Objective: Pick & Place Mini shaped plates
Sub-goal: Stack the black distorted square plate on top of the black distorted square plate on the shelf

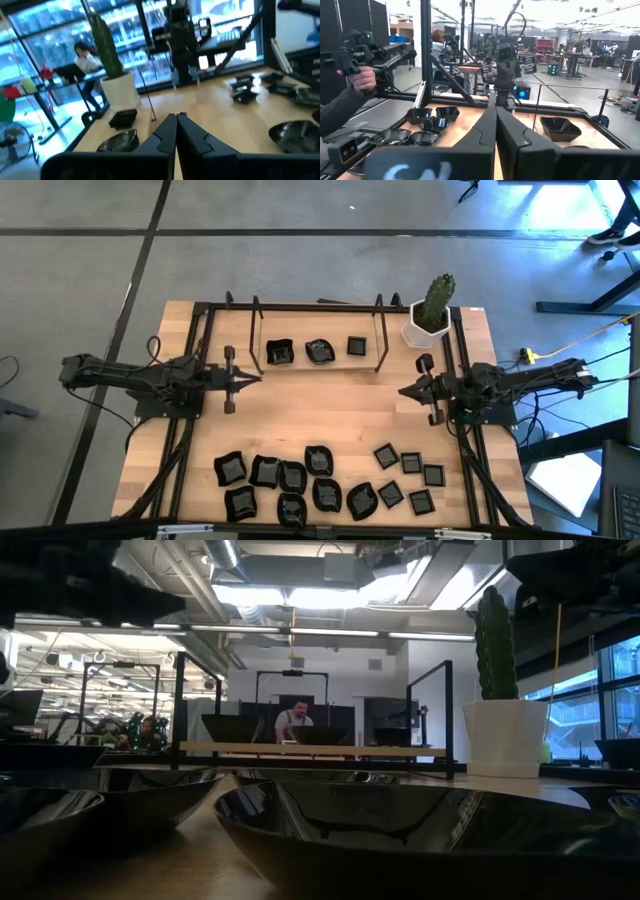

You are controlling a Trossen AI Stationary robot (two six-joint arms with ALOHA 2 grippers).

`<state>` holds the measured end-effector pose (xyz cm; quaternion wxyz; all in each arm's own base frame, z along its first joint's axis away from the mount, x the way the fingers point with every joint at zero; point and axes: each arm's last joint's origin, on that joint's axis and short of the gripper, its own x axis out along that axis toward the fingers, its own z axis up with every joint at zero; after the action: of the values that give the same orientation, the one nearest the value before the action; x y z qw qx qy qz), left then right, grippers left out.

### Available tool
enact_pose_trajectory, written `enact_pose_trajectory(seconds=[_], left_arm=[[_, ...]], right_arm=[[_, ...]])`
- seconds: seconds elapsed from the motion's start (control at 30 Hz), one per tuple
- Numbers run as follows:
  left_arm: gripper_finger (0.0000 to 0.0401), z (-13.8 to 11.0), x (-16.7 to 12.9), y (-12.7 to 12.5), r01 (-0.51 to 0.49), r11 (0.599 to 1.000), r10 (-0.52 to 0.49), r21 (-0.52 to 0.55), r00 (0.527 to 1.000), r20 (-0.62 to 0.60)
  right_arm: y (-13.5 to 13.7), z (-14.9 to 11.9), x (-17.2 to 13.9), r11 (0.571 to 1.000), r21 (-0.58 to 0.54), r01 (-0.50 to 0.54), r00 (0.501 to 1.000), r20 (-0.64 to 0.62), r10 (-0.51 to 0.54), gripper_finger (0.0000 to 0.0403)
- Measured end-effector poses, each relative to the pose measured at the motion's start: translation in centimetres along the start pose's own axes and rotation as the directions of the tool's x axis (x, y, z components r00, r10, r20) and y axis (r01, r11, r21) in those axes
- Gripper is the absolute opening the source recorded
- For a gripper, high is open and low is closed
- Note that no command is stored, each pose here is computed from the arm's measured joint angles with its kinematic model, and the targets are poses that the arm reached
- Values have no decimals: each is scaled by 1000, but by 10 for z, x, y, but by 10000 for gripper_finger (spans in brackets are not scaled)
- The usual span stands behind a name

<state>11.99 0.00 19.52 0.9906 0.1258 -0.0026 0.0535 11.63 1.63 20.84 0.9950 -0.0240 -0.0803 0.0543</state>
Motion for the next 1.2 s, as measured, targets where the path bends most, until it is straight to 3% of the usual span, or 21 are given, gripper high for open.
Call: enact_pose_trajectory(seconds=[0.2, 0.83, 0.9, 1.0, 1.1, 1.2], left_arm=[[4, -10, -13, 1, -78, 996, 80, -41, 995, 59], [8, -11, -18, -1, -2, 999, 5, -47, 997, 78], [6, -11, -18, -2, 27, 996, -19, -86, 996, 85], [3, -9, -19, -5, 157, 976, -139, -148, 983, 122], [2, -5, -20, -7, 244, 961, -220, -127, 959, 181], [3, 1, -21, -6, 257, 959, -223, -117, 944, 245]], right_arm=[[0, 0, -5, 1000, 2, 0, 1000, -4, 0, 6], [0, -1, -5, 1000, -1, -2, 1000, -22, 2, 6], [0, -1, -5, 1000, 1, -2, 1000, -23, 2, 6], [0, -2, -5, 1000, 8, -4, 1000, -23, 5, 6], [0, -1, -5, 1000, 8, -10, 1000, -22, 10, 6], [0, -1, -5, 1000, 6, -10, 1000, -22, 10, 6]])
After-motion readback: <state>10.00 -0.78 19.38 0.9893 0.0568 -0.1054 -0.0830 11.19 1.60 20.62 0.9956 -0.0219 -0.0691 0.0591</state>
